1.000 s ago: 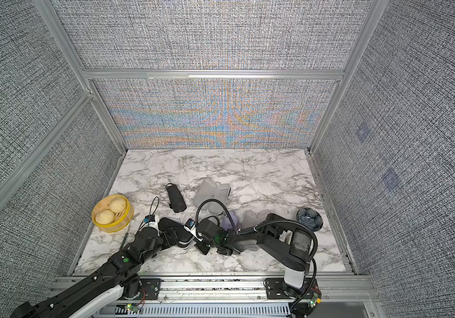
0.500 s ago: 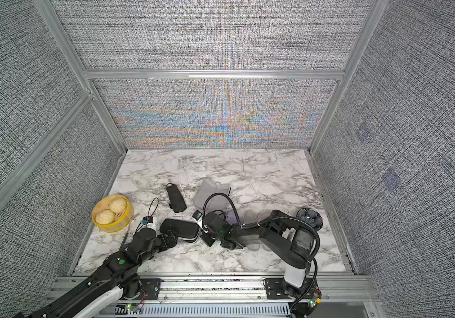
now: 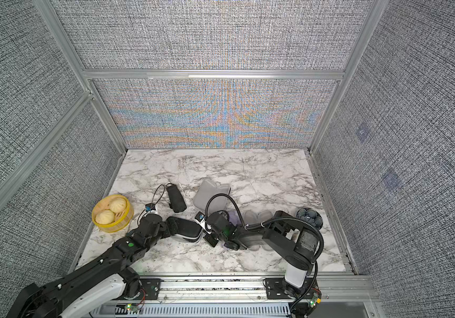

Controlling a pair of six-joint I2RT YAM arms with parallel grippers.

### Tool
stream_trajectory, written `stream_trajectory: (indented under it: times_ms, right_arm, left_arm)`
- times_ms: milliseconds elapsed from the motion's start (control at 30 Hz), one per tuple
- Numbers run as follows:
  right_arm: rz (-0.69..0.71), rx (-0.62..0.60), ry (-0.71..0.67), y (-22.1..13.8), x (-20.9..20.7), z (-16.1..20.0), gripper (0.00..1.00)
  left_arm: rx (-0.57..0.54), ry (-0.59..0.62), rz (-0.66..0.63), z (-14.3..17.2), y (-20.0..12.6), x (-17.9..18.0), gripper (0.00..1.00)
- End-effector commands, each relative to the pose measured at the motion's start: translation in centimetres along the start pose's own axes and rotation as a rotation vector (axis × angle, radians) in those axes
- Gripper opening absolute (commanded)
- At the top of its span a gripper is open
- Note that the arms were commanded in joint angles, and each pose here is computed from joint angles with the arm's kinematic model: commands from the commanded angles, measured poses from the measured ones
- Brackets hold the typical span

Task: Put umbrellas into zippered umbrella sleeves
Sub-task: Place the umbrella sleeve at the center of the board.

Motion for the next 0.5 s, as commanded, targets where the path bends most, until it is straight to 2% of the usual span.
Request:
stream_trajectory:
  times_ms: [0,100,167,233,467]
  right_arm:
    - [-0.010,0.016,0.000,0.1,0.0,0.4,0.00]
    - [-0.032,0.020,0.006,0.2,0.2,0.6,0.00]
    - [-0.055,0.017,0.010,0.2,0.4,0.8,0.00]
    - [-0.073,0.013,0.009,0.1,0.7,0.7,0.00]
    - [-0.088,0.018,0.005,0.0,1.2,1.2,0.00]
  left_arm:
    - [-0.034,0.017,0.040,-1.3,1.3,-0.9,1.00]
    - [-0.018,0.020,0.101,-0.9,2.4,-1.6,0.99]
    - [0.021,0.054,0.144,-0.7,2.2,-2.1,0.94]
    - [0.019,0.020,0.179,0.0,2.2,-2.1,0.88]
    - [0.103,-0.033,0.163,3.5,3.1,-0.8,0.87]
Point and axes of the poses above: each gripper's point midway between its finger pads, its own y axis out along the fingers, its own x axis along the line the jaws close on, z = x × y, the point moved 8 cm from there along -y, back along the fingers, and after that the axes turned 11 degrees about y, right-handed, at the moved point
